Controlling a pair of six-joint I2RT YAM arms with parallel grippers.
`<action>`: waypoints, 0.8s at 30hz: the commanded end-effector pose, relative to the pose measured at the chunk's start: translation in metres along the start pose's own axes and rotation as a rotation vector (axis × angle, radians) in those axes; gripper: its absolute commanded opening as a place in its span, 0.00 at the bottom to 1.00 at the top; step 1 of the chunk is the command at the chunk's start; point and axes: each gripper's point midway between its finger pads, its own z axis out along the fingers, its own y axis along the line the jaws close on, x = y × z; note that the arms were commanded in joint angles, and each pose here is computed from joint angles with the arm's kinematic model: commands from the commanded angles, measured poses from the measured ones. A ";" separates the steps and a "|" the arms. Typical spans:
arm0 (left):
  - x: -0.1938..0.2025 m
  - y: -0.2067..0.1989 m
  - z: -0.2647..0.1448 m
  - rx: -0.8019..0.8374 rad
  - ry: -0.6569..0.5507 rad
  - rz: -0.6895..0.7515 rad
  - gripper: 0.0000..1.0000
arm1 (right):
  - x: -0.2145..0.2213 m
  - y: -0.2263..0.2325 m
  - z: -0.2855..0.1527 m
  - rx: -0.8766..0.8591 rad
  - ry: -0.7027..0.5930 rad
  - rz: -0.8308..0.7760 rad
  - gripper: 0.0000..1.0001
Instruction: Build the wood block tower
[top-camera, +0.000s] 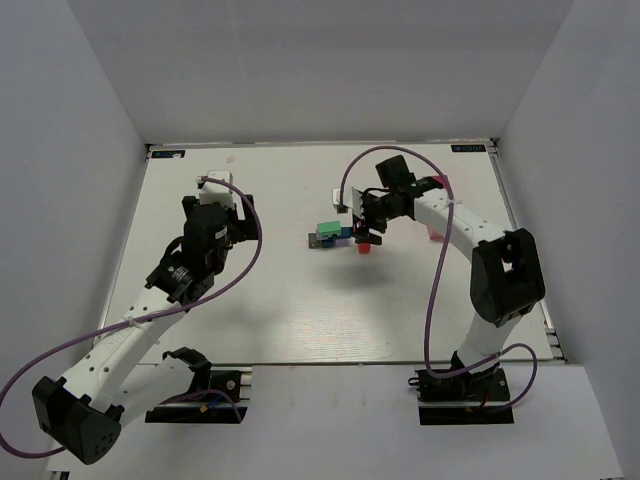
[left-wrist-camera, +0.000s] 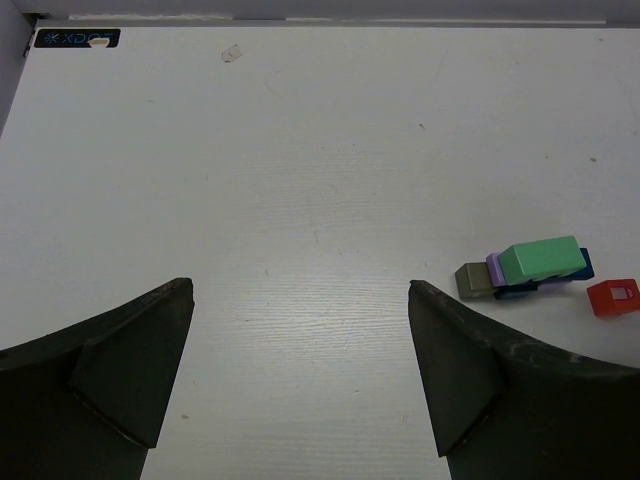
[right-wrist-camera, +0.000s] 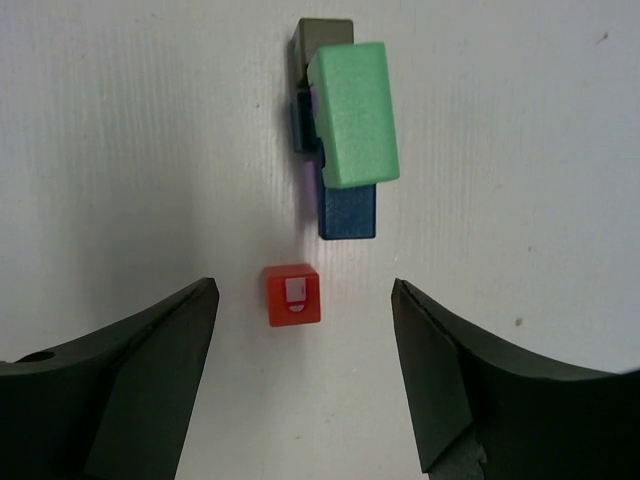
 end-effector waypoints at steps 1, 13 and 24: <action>-0.003 -0.003 -0.001 0.022 -0.013 -0.003 0.99 | -0.013 -0.017 0.009 0.046 -0.045 -0.066 0.76; -0.010 -0.002 -0.004 0.025 -0.029 -0.012 0.99 | -0.013 -0.028 0.037 0.066 0.012 -0.038 0.79; -0.010 -0.002 -0.004 0.025 -0.029 -0.012 0.99 | -0.009 -0.030 0.049 0.057 0.044 -0.036 0.87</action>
